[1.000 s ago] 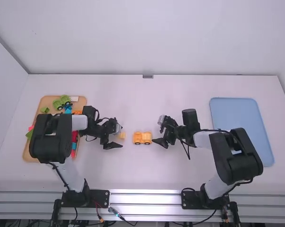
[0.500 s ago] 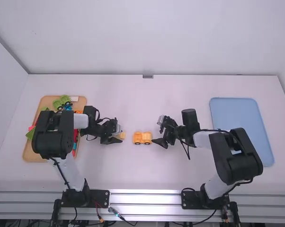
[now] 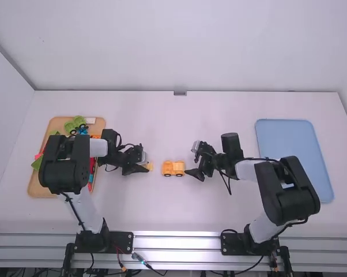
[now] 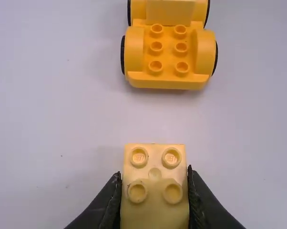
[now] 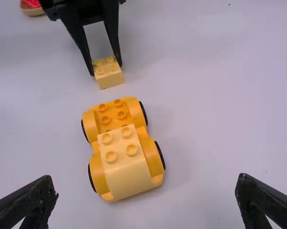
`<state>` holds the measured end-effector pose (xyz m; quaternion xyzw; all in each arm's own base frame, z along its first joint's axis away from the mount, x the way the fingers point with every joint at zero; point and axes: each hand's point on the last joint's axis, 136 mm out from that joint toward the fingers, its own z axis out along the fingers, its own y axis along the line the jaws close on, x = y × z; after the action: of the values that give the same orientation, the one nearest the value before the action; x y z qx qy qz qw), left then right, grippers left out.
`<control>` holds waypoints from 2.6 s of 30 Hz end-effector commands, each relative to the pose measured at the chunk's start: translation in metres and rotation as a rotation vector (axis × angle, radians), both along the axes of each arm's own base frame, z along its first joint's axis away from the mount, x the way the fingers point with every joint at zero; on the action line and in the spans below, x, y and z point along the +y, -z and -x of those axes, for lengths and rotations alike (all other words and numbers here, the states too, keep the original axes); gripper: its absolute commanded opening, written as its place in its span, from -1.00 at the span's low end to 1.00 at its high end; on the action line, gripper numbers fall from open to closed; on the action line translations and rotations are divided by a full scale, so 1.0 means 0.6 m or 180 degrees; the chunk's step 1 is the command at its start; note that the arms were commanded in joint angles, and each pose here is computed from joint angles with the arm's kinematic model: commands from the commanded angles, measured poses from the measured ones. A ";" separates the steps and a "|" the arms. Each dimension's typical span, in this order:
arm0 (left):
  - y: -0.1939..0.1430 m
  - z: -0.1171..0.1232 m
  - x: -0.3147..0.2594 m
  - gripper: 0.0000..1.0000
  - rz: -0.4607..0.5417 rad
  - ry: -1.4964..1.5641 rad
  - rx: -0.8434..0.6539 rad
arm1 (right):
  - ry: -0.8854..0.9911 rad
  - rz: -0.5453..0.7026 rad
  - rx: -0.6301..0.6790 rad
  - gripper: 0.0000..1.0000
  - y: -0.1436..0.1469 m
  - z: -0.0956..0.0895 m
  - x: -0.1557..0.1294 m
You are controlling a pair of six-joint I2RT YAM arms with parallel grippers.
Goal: Assemble lego blocks to make yellow taxi
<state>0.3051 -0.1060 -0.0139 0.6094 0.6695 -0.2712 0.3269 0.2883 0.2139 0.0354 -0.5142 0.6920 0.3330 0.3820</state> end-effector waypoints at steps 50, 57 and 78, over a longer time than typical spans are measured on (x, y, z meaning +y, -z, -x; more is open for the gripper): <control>-0.097 -0.018 -0.043 -0.96 0.0109 -0.0048 0.0429 | -0.0576 -0.0274 -0.0346 0.68 0.096 0.008 0.073; -0.097 -0.007 -0.083 -0.96 0.0093 0.0183 0.0378 | -0.0610 -0.0259 -0.0396 0.21 0.097 0.010 0.072; -0.100 0.013 -0.134 -0.96 0.0113 0.0258 0.0266 | -0.0563 -0.0154 -0.0283 -0.18 0.109 0.009 0.068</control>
<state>0.3035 -0.1867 0.0339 0.6360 0.6427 -0.3113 0.2923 0.2824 0.2582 -0.0211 -0.5830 0.6023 0.3659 0.4043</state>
